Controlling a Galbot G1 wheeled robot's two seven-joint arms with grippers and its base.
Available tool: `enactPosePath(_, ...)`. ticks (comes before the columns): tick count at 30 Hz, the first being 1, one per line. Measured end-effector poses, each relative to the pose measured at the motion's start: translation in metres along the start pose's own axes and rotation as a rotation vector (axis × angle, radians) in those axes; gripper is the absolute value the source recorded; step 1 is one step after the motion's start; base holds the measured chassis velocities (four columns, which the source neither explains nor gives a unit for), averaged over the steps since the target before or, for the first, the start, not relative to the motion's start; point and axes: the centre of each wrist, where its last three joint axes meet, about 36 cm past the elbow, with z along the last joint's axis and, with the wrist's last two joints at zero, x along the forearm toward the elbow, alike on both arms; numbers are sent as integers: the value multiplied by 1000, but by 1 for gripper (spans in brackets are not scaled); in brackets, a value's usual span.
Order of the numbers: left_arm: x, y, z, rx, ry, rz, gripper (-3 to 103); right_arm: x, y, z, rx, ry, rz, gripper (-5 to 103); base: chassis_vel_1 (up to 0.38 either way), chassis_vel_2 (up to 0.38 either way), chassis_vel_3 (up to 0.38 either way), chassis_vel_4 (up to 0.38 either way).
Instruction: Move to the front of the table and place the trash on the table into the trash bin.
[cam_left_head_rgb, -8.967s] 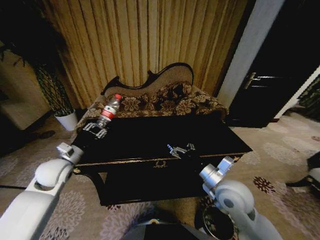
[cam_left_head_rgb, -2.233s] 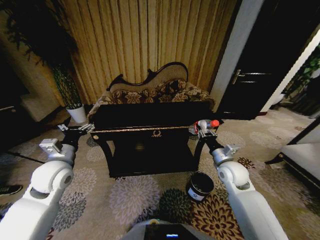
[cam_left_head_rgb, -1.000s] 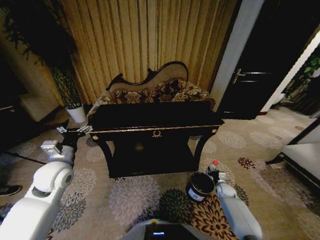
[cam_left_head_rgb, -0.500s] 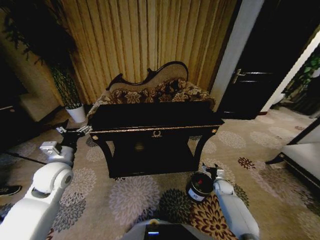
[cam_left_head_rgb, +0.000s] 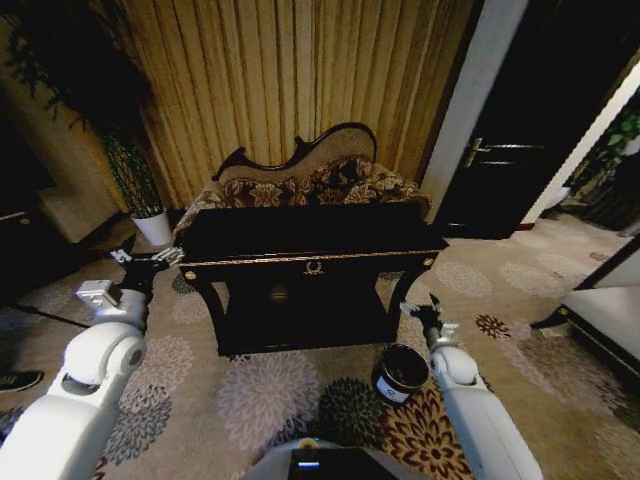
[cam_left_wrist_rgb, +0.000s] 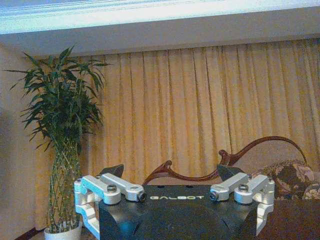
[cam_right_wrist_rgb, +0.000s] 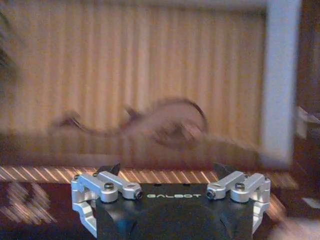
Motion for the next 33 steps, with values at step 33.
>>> enactPosePath(33,-6,4,2,-7,2,17,100,35,28,-51,23,-24,-98,100,28,-30,-30,30)
